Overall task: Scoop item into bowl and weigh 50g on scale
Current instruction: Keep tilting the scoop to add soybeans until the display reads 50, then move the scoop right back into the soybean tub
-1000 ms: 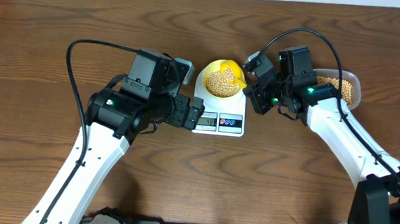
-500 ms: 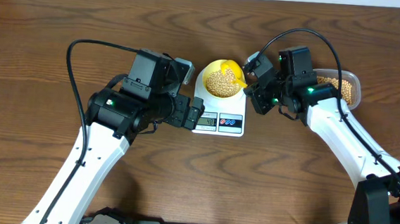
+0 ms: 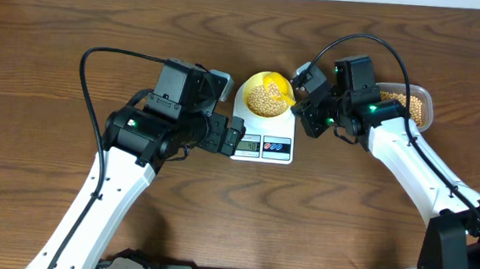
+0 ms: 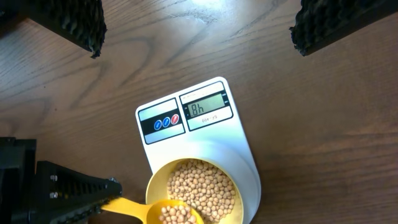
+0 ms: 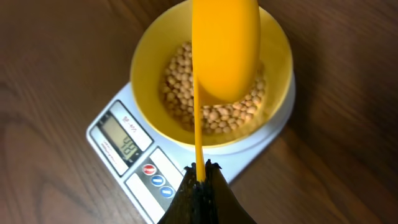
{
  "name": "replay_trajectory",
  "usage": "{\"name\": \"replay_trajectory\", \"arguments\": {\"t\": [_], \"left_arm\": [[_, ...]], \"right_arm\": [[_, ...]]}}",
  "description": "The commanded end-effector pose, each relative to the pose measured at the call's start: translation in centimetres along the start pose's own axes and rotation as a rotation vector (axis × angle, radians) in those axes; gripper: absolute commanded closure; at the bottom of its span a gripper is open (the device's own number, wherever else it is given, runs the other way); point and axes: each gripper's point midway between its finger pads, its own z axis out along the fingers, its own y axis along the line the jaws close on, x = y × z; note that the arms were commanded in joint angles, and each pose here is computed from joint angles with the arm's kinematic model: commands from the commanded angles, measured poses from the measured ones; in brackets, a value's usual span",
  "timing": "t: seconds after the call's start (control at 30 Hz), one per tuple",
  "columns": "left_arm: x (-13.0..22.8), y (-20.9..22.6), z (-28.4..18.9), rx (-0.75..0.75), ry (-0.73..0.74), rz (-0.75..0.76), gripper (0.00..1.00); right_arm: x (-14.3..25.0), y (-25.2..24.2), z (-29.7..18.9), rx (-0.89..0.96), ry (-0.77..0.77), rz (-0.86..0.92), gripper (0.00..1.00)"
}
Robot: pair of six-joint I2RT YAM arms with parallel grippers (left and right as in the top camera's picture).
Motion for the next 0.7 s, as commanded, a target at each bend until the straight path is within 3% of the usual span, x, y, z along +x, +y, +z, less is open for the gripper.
{"name": "replay_trajectory", "arguments": {"t": [0.0,0.67], "left_arm": [[-0.97,-0.10,-0.95,-0.005,-0.036,-0.007,0.02],[-0.97,-0.10,-0.95,-0.005,-0.036,-0.007,0.02]], "right_arm": [[-1.89,1.32,-1.02,-0.051,-0.057,0.021,0.99],[-2.08,1.40,-1.05,-0.059,-0.063,0.088,0.99]]}}
